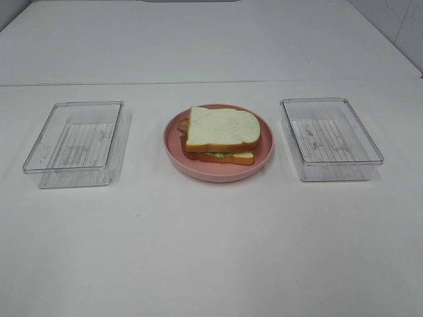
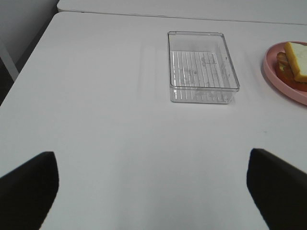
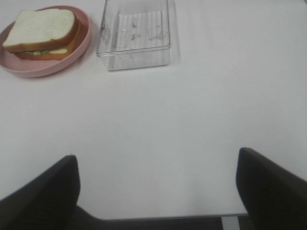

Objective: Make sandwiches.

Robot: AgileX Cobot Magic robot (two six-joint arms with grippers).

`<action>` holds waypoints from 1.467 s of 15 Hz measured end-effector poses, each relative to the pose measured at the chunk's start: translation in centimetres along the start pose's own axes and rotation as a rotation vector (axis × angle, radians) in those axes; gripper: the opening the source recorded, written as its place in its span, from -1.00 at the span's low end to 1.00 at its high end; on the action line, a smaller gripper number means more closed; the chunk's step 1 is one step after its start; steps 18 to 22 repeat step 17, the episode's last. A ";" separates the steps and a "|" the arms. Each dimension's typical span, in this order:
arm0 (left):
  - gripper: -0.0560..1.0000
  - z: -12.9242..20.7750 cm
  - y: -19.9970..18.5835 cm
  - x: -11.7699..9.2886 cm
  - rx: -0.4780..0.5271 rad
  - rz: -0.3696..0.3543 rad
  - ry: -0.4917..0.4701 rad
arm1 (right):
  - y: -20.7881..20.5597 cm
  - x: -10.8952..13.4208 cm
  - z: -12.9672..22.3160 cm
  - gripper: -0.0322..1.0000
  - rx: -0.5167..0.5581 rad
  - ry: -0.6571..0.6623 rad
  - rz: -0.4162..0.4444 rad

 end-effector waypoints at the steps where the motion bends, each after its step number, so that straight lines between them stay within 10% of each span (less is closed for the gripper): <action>1: 0.98 0.0 0.0 0.0 0.000 0.000 0.000 | 0.0 -0.2 0.0 0.73 0.001 -0.015 0.016; 22: 0.98 0.0 0.0 0.0 0.000 0.000 0.000 | -0.1 -0.6 0.1 0.73 0.008 0.030 0.091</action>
Point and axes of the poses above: a point on each arm's last joint axis where the gripper is mounted, y pointing out along that axis toward the gripper, x along the wrist's bending axis when the last joint is at zero, z = x × y, the point moved 6 cm from there along y, pointing out along that axis toward the gripper, and after that the axes turned 9 degrees about -y, right-handed, at the moved point
